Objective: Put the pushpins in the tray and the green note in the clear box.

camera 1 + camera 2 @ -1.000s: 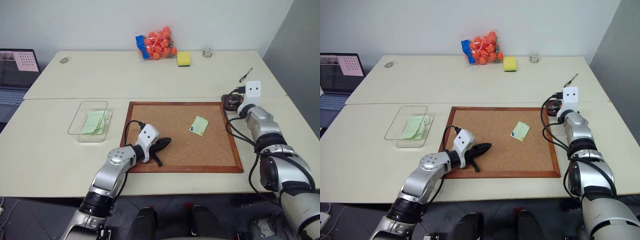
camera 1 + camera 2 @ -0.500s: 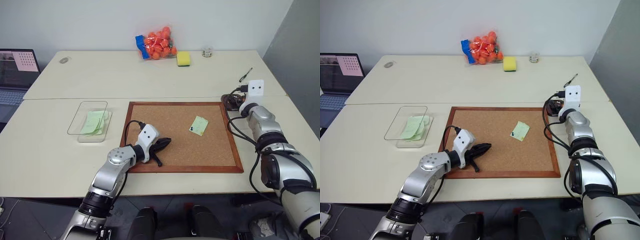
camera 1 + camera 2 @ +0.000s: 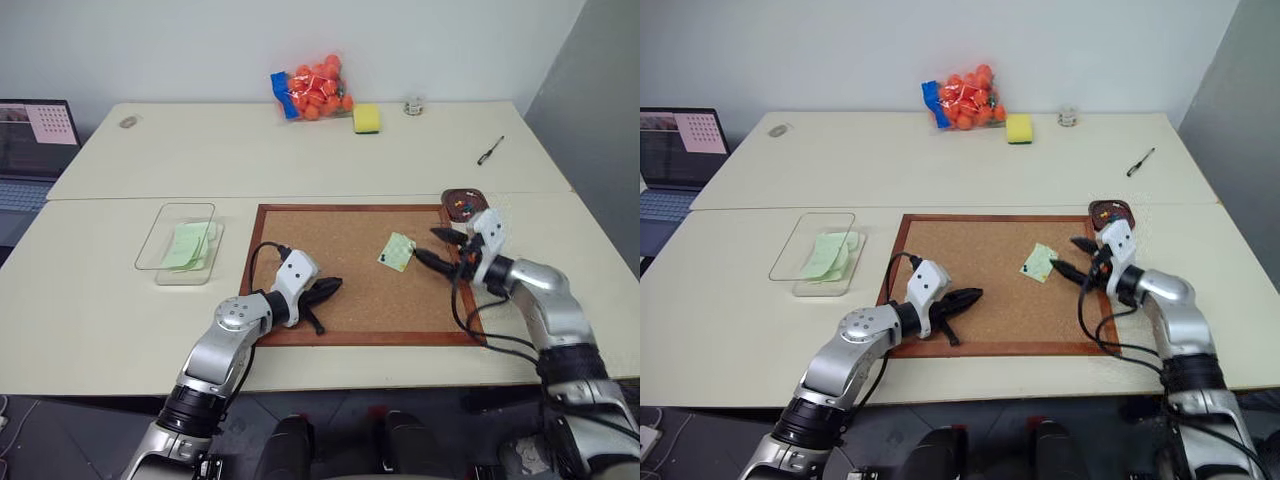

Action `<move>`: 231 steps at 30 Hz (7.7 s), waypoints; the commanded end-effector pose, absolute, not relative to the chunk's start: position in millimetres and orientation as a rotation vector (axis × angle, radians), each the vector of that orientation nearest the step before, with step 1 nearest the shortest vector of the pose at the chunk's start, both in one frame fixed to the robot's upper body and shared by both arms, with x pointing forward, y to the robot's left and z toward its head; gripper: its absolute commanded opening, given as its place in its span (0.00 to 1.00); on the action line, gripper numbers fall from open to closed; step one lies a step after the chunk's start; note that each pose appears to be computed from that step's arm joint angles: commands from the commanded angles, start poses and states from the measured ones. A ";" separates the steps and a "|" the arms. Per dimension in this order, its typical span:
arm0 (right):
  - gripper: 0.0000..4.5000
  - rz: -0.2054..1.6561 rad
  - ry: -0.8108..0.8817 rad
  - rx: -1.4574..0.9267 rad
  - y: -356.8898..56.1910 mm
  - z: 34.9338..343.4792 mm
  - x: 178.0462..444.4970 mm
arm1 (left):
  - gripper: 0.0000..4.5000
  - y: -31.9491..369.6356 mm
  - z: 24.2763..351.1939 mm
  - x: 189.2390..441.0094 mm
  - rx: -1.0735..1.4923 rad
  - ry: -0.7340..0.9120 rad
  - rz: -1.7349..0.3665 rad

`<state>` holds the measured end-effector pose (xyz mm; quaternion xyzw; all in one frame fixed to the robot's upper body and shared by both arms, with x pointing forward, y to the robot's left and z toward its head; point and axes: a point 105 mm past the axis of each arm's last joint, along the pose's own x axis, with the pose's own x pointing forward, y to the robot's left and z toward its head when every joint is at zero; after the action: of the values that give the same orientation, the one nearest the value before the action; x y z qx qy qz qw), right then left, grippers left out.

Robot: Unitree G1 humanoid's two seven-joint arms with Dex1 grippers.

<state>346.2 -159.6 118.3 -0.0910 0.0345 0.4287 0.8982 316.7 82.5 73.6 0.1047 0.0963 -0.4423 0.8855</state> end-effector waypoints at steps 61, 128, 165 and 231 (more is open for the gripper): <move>0.00 0.305 -0.081 -0.110 -204.6 159.8 429.1 | 0.00 74.0 57.1 304.7 0.214 0.271 -0.971; 0.92 0.976 0.054 -0.161 -93.9 96.2 362.2 | 0.00 77.6 60.3 303.8 0.217 0.272 -0.956; 0.01 1.002 -0.124 -0.202 -98.5 149.4 358.6 | 0.00 69.1 57.3 300.4 0.206 0.268 -0.968; 0.00 1.451 -0.286 -0.659 -73.4 161.9 285.7 | 0.38 24.0 134.7 289.3 -1.087 0.469 -1.096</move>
<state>288.7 -79.6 147.3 -0.2810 -0.0952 0.6474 0.7020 294.2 28.7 127.4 -0.4891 0.2169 -0.4698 0.7021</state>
